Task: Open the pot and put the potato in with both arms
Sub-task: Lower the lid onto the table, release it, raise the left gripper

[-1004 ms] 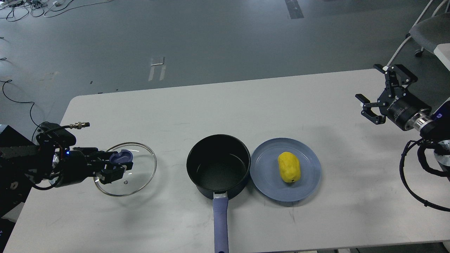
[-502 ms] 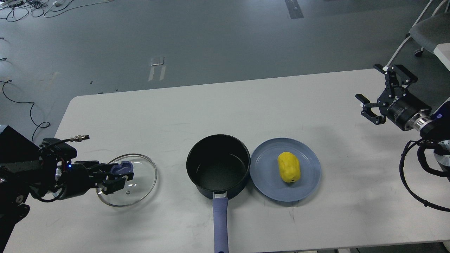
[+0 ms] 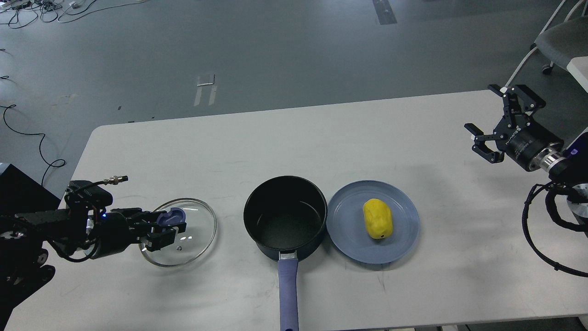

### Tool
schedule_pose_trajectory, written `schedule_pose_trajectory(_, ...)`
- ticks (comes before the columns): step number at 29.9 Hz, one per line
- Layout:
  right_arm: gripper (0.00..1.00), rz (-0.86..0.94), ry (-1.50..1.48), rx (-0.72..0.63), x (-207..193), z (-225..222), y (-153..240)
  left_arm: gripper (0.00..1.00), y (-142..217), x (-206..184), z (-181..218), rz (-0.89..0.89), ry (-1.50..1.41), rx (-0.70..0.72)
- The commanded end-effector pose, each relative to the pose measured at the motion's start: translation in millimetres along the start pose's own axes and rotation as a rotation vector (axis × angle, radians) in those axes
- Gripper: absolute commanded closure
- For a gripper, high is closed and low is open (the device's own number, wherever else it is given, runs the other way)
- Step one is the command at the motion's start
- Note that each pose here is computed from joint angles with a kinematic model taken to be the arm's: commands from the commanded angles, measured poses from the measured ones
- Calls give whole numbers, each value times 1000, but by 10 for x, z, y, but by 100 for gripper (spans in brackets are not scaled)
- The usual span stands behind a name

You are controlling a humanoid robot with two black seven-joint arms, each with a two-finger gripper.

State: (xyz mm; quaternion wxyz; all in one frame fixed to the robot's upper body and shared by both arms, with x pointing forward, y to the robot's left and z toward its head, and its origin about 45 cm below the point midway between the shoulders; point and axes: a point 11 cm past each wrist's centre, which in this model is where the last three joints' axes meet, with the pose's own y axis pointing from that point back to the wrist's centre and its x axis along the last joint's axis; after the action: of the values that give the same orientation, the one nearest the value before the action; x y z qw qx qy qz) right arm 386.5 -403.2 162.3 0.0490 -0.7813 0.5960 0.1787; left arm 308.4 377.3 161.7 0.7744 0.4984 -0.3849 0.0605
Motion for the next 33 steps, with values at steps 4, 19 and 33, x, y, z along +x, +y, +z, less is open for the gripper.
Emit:
schedule_pose_trajectory(4,0,2,0,-3,9,8,12,49,-60,-3,-3,6,6,-1)
schedule_pose_trajectory(19,0,9,4,-4,43,-2,42,4,-110,-16,-18,7,17,2)
schedule_pose_trajectory(33,0,20,22,-1,110,-79,86,2,296,886,224,238,363,-183)
